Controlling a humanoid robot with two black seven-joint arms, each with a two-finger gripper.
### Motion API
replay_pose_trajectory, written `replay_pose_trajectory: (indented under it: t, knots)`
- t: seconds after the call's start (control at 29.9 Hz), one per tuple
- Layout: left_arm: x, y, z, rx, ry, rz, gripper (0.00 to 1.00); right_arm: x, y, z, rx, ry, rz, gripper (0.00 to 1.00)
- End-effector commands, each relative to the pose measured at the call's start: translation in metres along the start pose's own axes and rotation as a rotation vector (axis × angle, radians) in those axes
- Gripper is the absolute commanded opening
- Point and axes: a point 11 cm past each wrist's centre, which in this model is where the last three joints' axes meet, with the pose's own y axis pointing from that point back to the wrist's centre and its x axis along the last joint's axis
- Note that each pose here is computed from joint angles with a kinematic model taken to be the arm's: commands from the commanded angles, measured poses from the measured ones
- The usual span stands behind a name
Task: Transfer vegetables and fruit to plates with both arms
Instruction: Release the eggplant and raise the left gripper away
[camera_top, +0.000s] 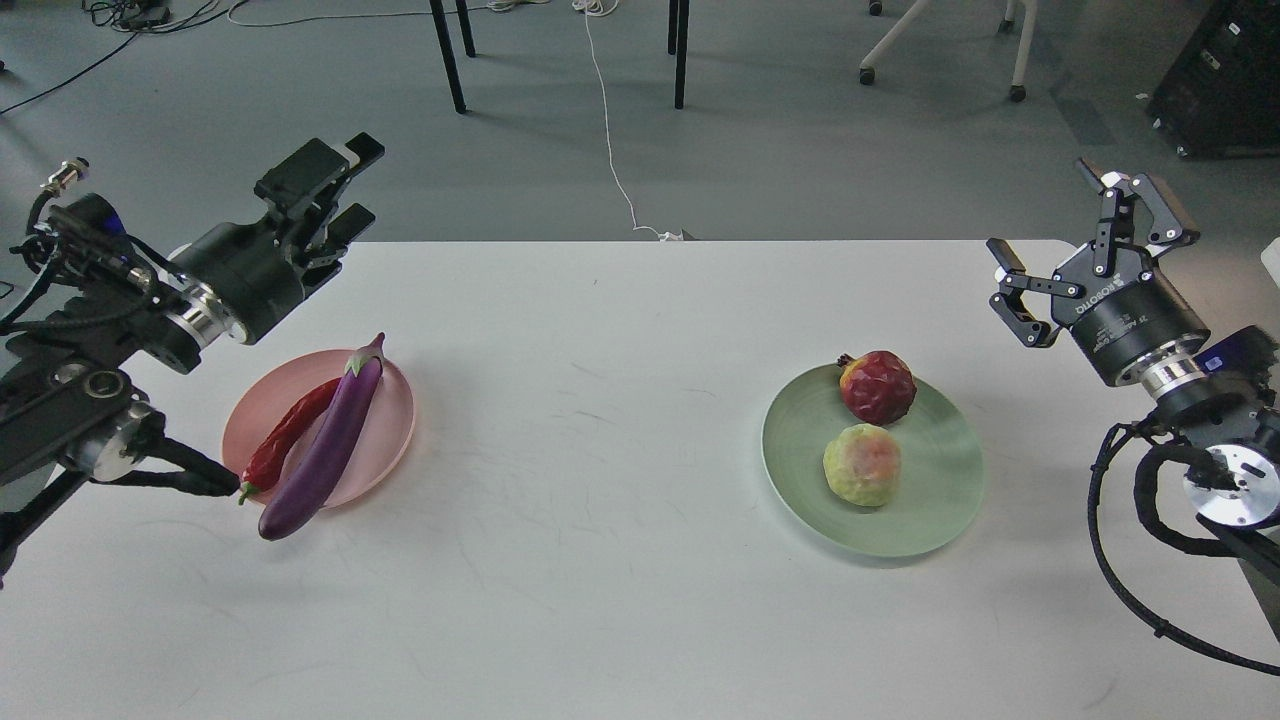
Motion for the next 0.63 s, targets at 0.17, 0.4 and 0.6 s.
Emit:
replay_pose_trajectory:
  t: [0.17, 0.4, 0.6]
  knots:
    - [-0.014, 0.022, -0.049, 0.007, 0.384, 0.143, 0.98, -0.014, 0.004, 0.039, -0.062, -0.053, -0.021, 0.98]
    - [-0.011, 0.036, -0.080, 0.082, 0.461, 0.143, 0.98, -0.016, 0.014, 0.061, -0.151, 0.047, -0.071, 0.99]
    - [-0.010, 0.037, -0.078, 0.072, 0.460, 0.142, 0.98, -0.018, 0.008, 0.050, -0.112, 0.041, -0.069, 0.99]
